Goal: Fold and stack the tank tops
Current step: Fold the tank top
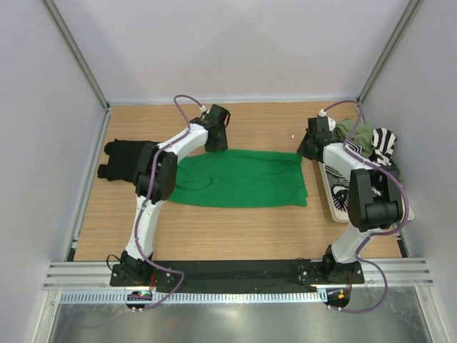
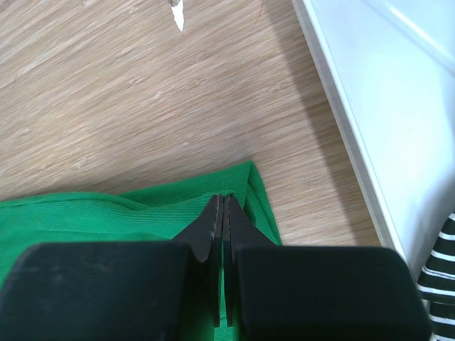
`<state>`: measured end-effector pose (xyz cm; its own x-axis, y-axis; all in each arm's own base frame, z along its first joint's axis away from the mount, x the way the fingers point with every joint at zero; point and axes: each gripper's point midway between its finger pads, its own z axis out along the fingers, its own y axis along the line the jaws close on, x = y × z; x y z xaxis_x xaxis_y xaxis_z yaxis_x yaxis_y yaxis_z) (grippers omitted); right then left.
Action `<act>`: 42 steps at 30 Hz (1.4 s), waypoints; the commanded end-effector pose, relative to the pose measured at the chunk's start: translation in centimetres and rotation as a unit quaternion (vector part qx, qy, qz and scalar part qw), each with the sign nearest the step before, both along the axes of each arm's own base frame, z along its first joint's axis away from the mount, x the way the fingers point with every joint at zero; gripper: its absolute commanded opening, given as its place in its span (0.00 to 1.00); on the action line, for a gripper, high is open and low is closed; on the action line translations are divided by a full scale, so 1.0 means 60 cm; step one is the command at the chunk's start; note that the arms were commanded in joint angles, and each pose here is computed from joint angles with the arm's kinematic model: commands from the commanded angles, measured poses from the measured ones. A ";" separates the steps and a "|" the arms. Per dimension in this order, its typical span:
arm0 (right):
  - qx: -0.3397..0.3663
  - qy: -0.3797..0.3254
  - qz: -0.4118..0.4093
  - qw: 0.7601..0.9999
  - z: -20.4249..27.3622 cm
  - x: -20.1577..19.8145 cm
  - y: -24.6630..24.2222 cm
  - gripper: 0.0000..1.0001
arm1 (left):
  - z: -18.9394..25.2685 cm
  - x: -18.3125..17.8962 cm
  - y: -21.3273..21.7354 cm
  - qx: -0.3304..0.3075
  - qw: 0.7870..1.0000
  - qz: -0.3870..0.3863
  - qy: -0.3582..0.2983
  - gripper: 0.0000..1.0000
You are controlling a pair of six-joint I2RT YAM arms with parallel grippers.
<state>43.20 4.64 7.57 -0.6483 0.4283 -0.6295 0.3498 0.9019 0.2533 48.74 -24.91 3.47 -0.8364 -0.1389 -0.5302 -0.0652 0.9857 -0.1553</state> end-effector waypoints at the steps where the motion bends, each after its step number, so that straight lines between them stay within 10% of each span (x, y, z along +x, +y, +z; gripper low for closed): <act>1: 0.001 -0.035 0.000 0.999 0.034 0.028 0.004 0.01 | 0.017 0.014 -0.006 -0.009 1.000 0.004 -0.007 0.45; 7: 0.002 -0.034 0.001 0.999 0.033 0.031 0.005 0.01 | 0.009 0.017 -0.024 -0.037 0.999 -0.002 0.003 0.40; 17: 0.002 -0.037 0.003 0.999 0.043 0.042 0.008 0.01 | 0.030 0.033 -0.020 -0.039 0.999 -0.013 -0.017 0.00; 42: 0.018 -0.015 0.007 1.000 0.034 -0.034 0.013 0.01 | 0.136 -0.106 0.017 -0.033 0.992 -0.014 -0.123 0.00</act>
